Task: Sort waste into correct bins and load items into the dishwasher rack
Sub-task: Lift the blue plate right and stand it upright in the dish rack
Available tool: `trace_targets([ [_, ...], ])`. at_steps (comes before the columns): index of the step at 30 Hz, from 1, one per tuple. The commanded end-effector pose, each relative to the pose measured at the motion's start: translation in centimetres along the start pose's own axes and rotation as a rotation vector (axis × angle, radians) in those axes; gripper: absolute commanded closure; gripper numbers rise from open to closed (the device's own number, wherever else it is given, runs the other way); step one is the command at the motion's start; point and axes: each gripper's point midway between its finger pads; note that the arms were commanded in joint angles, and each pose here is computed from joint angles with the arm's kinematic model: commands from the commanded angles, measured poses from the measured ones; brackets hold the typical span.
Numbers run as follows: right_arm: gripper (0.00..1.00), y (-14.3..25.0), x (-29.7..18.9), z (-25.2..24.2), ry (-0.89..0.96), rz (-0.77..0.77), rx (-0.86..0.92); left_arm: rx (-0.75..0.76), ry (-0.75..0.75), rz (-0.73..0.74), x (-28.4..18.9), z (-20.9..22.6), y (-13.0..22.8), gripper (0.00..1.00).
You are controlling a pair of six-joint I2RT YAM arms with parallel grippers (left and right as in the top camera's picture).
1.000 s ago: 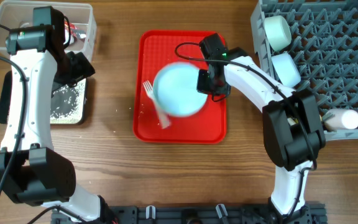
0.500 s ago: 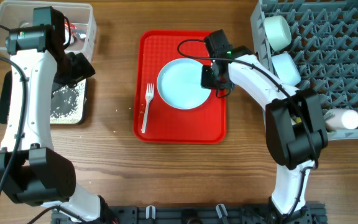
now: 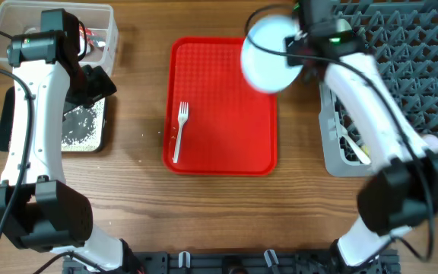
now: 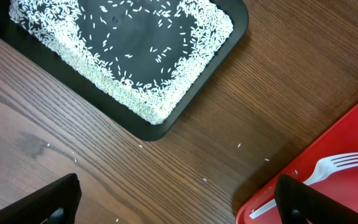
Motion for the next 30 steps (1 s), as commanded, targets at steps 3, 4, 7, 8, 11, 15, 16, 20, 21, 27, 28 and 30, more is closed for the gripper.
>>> trace_targets([
  [3,0.96,-1.0,-4.2,-9.0,0.306,-0.055,0.017,0.007,0.001,0.011,0.2,-0.1,0.0,0.00],
  [4,0.96,-1.1,-4.5,-9.9,0.321,-0.068,0.036,0.007,0.001,0.011,0.2,-0.1,0.0,0.00],
  [7,0.96,-1.2,-5.5,-13.3,0.398,-0.102,0.102,0.007,0.001,0.011,0.2,-0.1,0.0,0.00],
  [8,0.96,-1.1,-6.0,-14.8,0.448,-0.107,0.128,0.007,0.001,0.011,0.2,-0.1,0.0,0.00],
  [11,0.96,-0.4,-6.9,-18.6,0.584,-0.093,0.148,0.007,0.001,0.011,0.2,-0.1,0.0,0.00],
  [15,0.96,1.0,-7.6,-22.8,0.686,-0.061,0.147,0.006,0.005,0.006,0.2,-0.2,-0.1,0.00],
  [16,0.96,1.5,-7.8,-23.6,0.706,-0.052,0.161,0.006,0.007,0.004,0.2,-0.2,-0.1,0.00],
  [20,0.96,3.7,-7.9,-26.0,0.742,-0.004,0.194,0.004,0.013,-0.003,0.2,-0.4,-0.3,0.00],
  [21,0.96,4.3,-8.0,-26.6,0.750,0.010,0.202,0.004,0.013,-0.003,0.2,-0.4,-0.3,0.00],
  [27,0.96,4.9,-6.5,-26.6,0.672,-0.002,0.182,0.003,0.014,-0.004,0.2,-0.4,-0.3,0.00],
  [28,0.96,4.9,-6.1,-26.5,0.668,0.002,0.172,0.003,0.014,-0.004,0.2,-0.4,-0.3,0.00],
  [30,0.96,5.1,-5.3,-26.4,0.665,0.012,0.166,0.004,0.014,-0.003,0.2,-0.4,-0.3,0.00],
])
Point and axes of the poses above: each gripper's point midway between its finger pads, its own x axis out along the fingers, its own z axis along the line the jaws close on, y = z × x, and after that the axes turned 14 degrees about -x, right-handed
